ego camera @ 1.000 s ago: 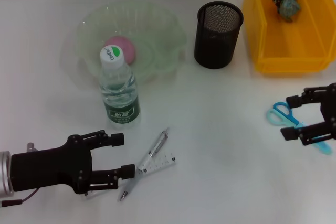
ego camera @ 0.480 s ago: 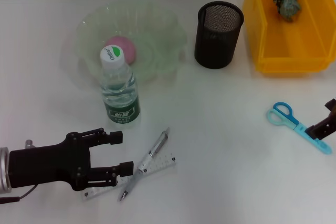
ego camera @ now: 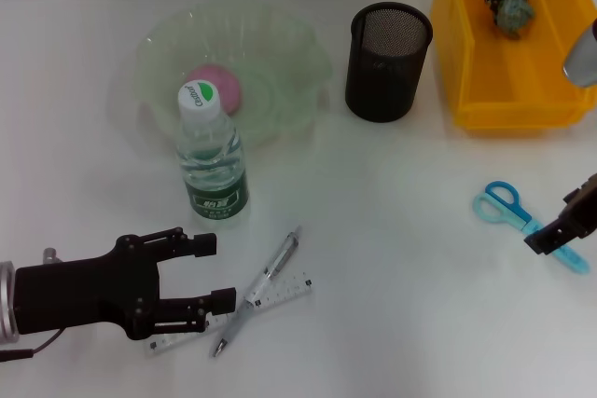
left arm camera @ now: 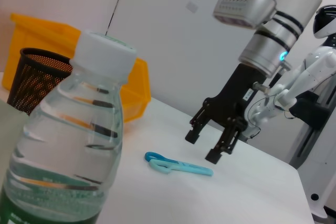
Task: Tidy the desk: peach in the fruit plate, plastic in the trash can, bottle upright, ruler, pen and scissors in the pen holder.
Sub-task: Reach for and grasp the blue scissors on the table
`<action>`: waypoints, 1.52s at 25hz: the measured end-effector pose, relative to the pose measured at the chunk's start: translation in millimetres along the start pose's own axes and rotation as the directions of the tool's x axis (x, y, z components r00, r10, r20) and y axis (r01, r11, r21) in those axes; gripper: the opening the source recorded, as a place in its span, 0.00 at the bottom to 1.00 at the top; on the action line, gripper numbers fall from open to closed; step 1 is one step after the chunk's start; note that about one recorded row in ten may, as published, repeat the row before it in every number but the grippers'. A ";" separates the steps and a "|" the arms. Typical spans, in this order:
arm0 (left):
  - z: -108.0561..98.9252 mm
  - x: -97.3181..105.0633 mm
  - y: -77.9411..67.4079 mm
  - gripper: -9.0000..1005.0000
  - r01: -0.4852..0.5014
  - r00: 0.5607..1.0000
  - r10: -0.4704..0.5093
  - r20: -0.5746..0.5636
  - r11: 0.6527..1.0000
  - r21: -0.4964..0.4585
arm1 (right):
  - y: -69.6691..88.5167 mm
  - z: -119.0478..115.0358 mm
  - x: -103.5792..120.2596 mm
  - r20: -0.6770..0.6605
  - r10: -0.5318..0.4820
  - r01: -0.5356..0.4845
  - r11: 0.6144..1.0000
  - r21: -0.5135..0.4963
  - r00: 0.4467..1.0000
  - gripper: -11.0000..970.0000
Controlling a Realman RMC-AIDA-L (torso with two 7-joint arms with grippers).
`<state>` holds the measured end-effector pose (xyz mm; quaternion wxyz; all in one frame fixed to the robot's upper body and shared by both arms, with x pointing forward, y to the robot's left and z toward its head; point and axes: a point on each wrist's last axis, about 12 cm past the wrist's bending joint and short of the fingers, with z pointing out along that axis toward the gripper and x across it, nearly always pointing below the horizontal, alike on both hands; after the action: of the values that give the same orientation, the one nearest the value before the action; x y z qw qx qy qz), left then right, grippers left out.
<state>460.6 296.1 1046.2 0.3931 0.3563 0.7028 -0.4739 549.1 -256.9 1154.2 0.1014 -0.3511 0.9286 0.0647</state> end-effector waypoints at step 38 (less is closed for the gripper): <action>7.6 2.4 -0.6 0.84 0.007 1.000 -0.007 -0.018 1.000 0.008 | -0.3 33.6 -6.7 -0.045 -0.088 0.089 0.996 0.015 0.995 0.33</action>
<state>460.7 289.1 1042.4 0.3837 0.3596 0.7057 -0.4749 559.0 -246.3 1123.1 0.0865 -0.3924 0.9146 0.0446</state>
